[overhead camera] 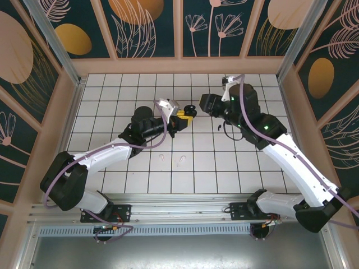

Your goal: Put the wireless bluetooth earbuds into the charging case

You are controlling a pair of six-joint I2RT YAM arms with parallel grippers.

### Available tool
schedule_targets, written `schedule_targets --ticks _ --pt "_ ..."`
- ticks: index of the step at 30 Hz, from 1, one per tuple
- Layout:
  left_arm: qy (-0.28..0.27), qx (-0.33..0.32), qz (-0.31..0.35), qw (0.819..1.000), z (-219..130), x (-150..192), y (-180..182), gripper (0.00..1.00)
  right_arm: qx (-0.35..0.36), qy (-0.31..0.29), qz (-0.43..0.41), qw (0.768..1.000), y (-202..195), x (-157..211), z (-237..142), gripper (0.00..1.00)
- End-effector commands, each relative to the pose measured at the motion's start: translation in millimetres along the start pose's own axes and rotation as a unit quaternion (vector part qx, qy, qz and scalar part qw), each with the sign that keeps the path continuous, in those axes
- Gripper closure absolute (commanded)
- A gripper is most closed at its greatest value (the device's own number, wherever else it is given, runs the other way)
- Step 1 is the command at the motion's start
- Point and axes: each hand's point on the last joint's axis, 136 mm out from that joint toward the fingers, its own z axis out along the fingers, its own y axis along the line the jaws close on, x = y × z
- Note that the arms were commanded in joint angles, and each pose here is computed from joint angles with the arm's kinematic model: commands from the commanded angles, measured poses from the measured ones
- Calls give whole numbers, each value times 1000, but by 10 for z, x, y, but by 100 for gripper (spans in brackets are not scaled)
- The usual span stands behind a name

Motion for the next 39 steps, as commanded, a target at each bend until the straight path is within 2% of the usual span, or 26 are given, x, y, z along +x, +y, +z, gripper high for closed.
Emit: schedule_targets --ticks 1,6,13,23,33,39 --pt "-22 17 36 999 -100 -136 -110 100 -2 22 9 1000 -169 86 -46 59" --pt "-11 23 51 998 -180 -66 -167 100 29 48 46 997 -642 210 61 60" --pt "5 29 45 999 -224 30 -205 100 29 96 137 985 -1366 480 380 61" --pt "6 50 30 998 -58 34 -178 100 129 143 230 954 -2605 1042 767 67" --pt "21 33 17 999 49 182 -46 100 182 179 225 940 -3056 1343 1021 73" --pt "29 30 19 999 121 237 8 100 180 199 221 938 -3124 1405 1206 75"
